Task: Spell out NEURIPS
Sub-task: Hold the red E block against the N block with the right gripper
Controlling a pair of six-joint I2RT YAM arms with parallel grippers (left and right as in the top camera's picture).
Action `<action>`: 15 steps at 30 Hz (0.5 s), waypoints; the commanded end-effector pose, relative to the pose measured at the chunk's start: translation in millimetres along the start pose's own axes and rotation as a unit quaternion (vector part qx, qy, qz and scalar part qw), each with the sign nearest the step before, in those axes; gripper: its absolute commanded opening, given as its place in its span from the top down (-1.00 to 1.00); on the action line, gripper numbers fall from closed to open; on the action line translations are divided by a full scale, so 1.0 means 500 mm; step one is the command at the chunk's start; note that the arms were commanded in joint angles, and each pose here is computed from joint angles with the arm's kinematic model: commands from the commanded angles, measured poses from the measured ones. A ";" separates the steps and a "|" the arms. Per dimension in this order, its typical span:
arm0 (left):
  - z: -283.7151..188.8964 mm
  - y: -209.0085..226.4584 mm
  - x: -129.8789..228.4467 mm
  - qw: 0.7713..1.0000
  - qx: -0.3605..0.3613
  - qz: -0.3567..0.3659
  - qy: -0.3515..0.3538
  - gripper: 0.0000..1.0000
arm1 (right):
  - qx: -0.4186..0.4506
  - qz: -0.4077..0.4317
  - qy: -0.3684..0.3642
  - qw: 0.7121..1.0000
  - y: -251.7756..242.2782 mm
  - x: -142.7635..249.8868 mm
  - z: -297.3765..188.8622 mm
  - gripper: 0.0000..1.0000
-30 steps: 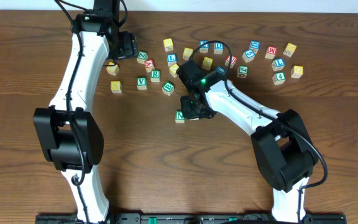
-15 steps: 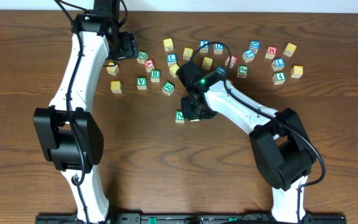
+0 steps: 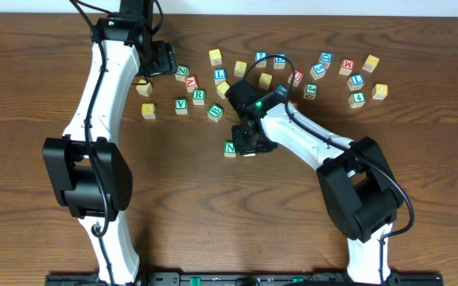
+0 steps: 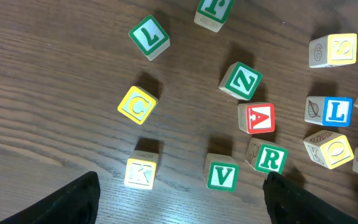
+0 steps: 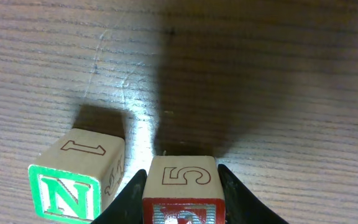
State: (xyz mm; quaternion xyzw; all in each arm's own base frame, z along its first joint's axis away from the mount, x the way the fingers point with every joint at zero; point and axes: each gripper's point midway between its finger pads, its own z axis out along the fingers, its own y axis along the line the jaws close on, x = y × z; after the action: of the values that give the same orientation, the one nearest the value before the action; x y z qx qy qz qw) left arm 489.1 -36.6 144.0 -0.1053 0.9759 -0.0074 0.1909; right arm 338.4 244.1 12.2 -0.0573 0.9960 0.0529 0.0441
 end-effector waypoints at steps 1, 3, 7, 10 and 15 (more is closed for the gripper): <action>0.016 0.008 0.013 1.000 -0.012 -0.002 0.012 -0.66 | 0.012 -0.003 0.009 1.000 0.007 0.018 0.014 0.41; 0.016 0.009 0.014 1.000 -0.013 -0.002 0.013 -0.66 | 0.012 -0.003 0.009 1.000 0.007 0.018 0.014 0.41; 0.016 0.009 0.014 1.000 -0.013 -0.002 0.013 -0.66 | 0.012 -0.003 0.009 1.000 0.007 0.017 0.014 0.34; 0.016 0.009 0.014 1.000 -0.013 -0.002 0.013 -0.66 | 0.012 -0.003 0.009 1.000 0.007 0.018 0.014 0.33; 0.016 0.009 0.014 1.000 -0.013 -0.001 0.014 -0.66 | 0.012 -0.003 0.009 1.000 0.007 0.017 0.014 0.33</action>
State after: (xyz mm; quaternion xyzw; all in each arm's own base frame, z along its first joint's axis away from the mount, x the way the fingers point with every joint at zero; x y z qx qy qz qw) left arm 487.4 -36.4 143.3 -0.1053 0.9766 -0.0067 0.1874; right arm 337.5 243.6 12.0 -0.0562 0.9962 0.0520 0.0421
